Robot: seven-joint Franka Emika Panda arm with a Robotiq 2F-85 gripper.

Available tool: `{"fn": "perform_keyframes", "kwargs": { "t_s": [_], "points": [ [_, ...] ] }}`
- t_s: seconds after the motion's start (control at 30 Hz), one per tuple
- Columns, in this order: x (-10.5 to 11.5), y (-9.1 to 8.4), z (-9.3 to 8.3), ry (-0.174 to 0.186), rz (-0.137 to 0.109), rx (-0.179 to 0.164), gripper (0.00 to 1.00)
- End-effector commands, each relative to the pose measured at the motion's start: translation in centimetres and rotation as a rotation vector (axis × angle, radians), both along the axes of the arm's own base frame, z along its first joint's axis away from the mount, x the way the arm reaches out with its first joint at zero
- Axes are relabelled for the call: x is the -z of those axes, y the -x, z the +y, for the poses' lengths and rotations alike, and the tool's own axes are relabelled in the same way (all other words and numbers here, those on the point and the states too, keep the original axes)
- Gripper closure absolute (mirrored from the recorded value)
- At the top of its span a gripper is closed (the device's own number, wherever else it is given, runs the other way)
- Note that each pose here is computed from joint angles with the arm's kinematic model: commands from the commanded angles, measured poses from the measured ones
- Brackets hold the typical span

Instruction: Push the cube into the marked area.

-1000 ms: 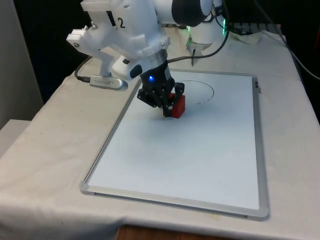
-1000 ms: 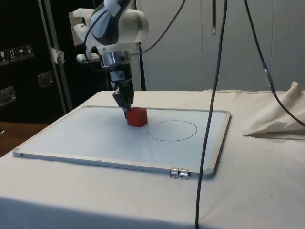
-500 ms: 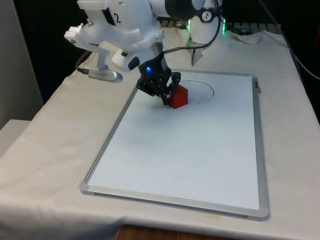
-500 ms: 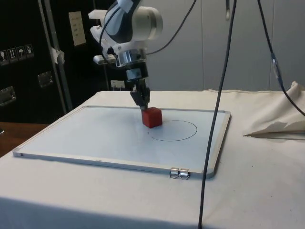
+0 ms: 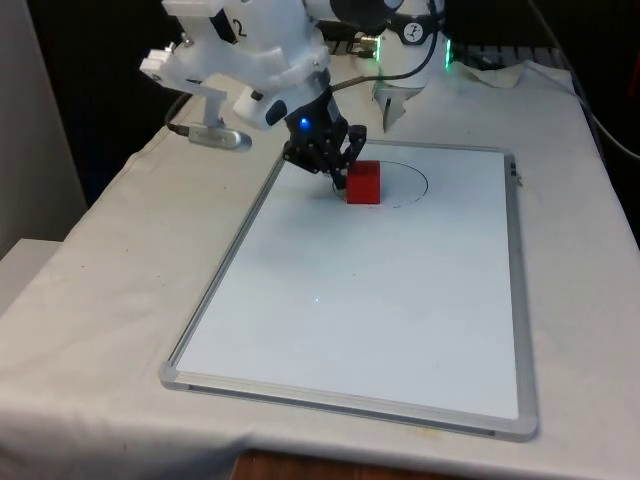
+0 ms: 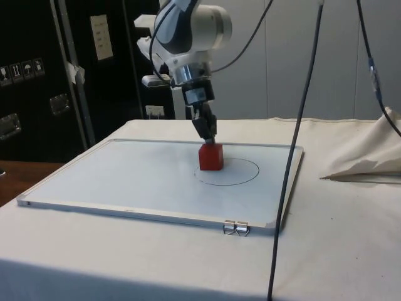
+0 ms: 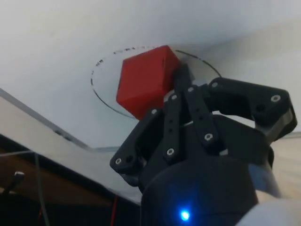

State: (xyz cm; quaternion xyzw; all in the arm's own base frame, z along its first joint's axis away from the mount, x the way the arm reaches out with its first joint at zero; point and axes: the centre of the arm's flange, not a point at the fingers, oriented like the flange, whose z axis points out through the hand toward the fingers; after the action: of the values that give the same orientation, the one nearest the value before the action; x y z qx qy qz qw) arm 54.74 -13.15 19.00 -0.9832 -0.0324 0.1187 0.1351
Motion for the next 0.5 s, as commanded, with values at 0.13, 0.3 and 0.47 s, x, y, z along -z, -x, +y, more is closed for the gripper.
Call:
{"fn": "perform_keyframes", "kwargs": {
  "t_s": [0.13,0.3,0.47],
  "points": [
    [-0.2,1.9,0.5,-0.027,0.005,-0.007,1.0],
    [-0.2,2.2,0.5,-0.038,0.009,-0.018,1.0],
    [-0.1,2.6,0.9,-0.07,0.013,-0.046,1.0]
  ]
}}
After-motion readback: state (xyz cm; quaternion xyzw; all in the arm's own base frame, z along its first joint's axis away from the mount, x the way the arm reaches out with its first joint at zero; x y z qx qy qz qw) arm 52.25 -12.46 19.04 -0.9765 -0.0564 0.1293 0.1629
